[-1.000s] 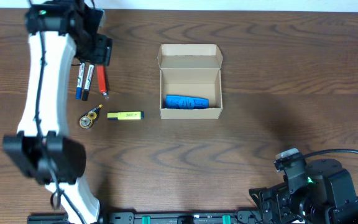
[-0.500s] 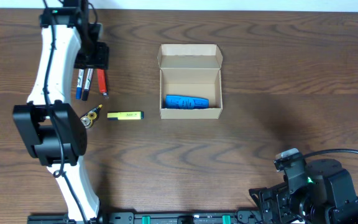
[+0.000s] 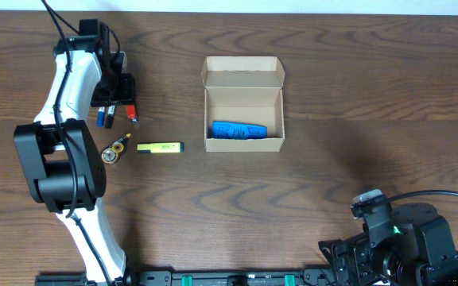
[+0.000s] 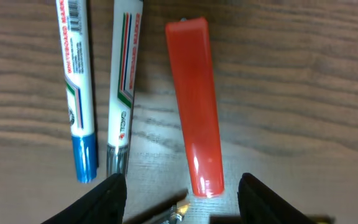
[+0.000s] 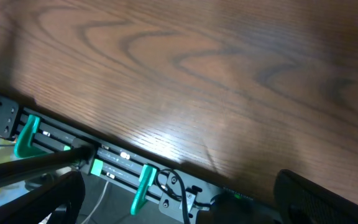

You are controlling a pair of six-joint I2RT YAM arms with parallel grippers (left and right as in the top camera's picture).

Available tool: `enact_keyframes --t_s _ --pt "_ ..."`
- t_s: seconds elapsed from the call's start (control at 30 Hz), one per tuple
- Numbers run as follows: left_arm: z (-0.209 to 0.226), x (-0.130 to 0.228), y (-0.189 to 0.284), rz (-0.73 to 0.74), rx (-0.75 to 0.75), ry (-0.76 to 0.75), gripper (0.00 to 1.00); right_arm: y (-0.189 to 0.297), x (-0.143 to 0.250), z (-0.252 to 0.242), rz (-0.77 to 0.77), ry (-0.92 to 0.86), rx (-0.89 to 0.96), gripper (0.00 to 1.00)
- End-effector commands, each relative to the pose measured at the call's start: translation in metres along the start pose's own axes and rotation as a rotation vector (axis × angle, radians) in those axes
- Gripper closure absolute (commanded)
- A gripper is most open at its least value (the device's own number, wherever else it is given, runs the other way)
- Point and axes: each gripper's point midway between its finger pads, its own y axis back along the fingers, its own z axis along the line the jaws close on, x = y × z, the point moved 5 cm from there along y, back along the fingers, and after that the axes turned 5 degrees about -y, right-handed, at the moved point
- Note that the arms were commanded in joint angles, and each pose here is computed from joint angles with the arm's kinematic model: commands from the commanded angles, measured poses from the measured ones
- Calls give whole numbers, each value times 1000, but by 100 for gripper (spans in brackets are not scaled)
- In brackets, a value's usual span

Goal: Pack container
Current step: 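Move the left gripper to the red stapler and grasp it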

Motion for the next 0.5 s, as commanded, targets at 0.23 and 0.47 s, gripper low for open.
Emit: enact_keyframes --t_s 0.23,0.47 --pt "-23 2 -35 -23 21 7 36 0 1 1 4 -4 -6 1" --pt "-21 -5 -45 -81 -26 103 33 0 1 1 4 -4 -6 1"
